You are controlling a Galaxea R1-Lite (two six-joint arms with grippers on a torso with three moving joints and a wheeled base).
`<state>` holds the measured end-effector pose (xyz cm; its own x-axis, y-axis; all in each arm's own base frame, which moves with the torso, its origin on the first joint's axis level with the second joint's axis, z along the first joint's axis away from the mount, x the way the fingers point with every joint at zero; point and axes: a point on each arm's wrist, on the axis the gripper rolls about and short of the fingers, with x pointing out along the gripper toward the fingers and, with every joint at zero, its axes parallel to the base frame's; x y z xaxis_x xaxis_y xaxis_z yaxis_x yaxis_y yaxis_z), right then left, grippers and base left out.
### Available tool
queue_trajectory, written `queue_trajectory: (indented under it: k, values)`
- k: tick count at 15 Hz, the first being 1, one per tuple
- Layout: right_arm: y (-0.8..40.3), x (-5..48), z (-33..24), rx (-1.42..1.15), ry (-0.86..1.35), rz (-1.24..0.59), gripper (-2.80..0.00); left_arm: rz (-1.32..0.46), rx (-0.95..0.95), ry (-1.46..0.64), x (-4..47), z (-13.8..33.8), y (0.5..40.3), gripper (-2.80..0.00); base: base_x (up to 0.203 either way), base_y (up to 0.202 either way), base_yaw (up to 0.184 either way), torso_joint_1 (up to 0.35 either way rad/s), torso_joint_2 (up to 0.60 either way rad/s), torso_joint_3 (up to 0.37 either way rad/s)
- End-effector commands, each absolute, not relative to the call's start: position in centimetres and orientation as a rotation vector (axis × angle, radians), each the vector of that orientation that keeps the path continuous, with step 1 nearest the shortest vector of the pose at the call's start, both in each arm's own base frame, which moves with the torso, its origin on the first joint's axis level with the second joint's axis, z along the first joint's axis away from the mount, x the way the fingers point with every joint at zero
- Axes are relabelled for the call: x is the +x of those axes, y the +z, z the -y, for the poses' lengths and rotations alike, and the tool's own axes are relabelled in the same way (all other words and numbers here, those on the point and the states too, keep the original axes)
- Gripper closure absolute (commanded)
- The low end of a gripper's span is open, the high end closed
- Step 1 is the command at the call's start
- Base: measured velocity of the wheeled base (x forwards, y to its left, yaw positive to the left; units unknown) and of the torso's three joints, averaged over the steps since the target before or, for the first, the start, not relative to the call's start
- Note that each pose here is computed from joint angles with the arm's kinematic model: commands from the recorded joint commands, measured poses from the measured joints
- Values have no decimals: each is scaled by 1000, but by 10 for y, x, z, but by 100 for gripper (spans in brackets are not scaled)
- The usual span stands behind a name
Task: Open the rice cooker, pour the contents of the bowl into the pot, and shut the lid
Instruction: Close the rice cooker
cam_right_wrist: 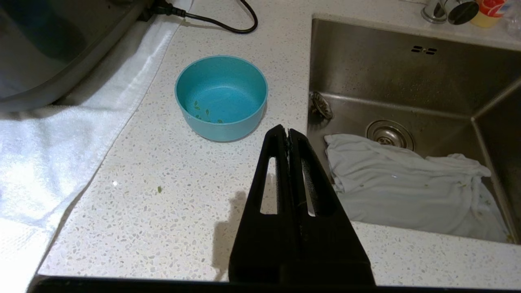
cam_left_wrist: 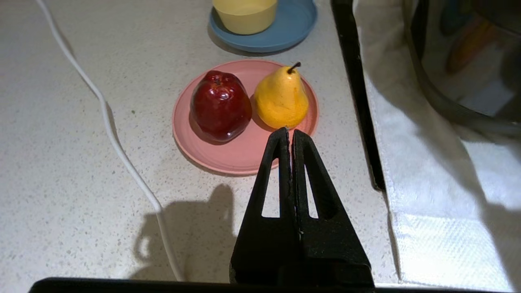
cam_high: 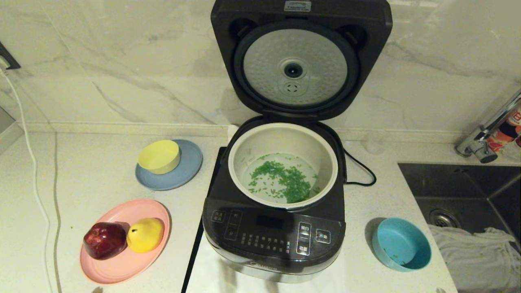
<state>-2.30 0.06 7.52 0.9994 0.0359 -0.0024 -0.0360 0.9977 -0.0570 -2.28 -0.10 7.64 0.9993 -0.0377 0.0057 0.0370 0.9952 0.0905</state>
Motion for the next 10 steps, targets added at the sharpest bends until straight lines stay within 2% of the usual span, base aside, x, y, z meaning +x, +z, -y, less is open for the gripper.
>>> queue_trajectory:
  k: [1,6,10]
  values:
    - [75,-23,-1,-73,35,-3,0,7,78,-32,-22,1,74,0,0,0,0,0,0,0]
    - [78,-24,0,-66,19,2,0,7,71,-32,-22,1,74,0,0,0,0,0,0,0]
    - [146,-33,0,-13,10,35,0,7,71,-32,-22,1,74,0,0,0,0,0,0,0]
